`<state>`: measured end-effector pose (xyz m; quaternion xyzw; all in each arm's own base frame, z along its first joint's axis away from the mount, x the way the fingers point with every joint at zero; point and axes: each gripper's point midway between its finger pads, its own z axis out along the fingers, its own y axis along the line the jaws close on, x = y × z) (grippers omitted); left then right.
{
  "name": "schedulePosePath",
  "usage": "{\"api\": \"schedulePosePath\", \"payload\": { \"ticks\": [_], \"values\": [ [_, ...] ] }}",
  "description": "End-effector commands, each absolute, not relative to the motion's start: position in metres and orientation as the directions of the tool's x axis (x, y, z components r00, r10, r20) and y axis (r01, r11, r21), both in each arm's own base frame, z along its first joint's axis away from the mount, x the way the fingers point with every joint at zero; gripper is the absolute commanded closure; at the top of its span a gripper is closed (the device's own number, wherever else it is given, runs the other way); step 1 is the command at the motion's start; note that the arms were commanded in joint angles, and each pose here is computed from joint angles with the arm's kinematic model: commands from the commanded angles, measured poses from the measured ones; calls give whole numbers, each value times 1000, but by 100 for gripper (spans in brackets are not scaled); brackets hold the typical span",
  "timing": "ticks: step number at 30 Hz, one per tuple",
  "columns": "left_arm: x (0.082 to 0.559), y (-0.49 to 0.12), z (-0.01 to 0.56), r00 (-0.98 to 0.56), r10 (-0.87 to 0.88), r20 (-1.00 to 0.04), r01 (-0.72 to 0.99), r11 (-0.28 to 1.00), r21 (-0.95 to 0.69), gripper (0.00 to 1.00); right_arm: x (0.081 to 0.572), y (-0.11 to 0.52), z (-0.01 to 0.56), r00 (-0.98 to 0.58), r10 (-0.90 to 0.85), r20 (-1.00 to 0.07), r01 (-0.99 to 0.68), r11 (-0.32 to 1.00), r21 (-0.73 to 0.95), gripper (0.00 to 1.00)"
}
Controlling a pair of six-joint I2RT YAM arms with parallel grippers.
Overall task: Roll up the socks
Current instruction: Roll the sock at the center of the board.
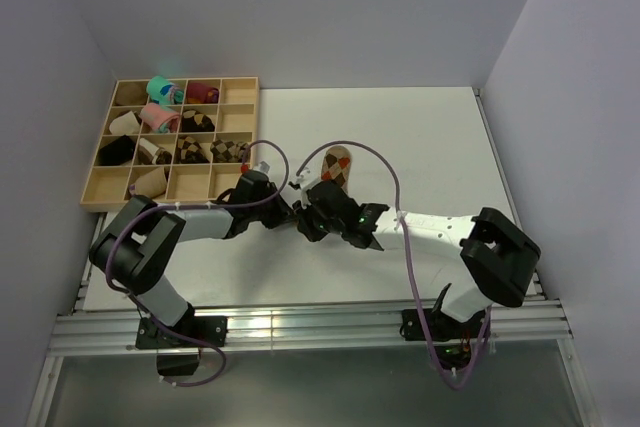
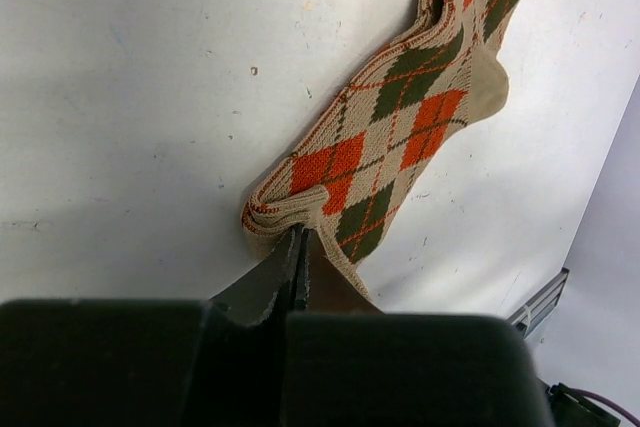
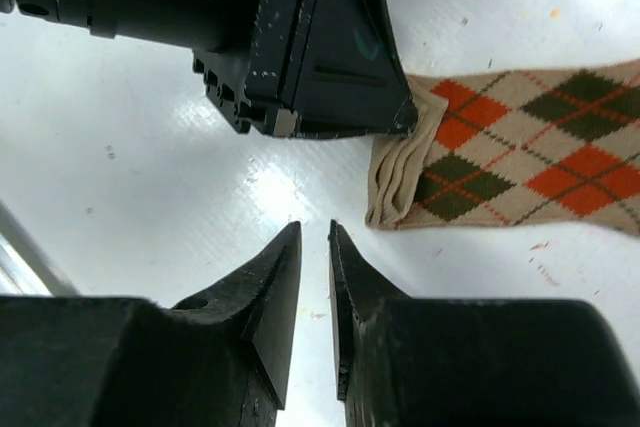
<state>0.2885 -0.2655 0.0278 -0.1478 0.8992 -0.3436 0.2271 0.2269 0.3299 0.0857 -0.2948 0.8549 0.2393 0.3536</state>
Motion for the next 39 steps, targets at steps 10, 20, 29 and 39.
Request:
{"api": "schedulePosePath", "payload": {
  "ticks": [10, 20, 29, 39],
  "values": [
    [279, -252, 1, -887, -340, -314, -104, 808, -580, 99, 252, 350, 66, -468, -385, -795, -699, 712, 67, 80],
    [278, -252, -2, -891, -334, -307, -103, 808, -580, 99, 269, 330, 55, -529, -333, -781, -625, 775, 93, 83],
    [277, -254, -4, -896, -328, -298, -103, 808, -580, 99, 278, 319, 47, -570, -327, -754, -595, 797, 105, 79],
    [278, -254, -6, -901, -321, -294, -103, 814, -571, 99, 265, 323, 32, -594, -382, -708, -638, 760, 126, 62]
  ]
}}
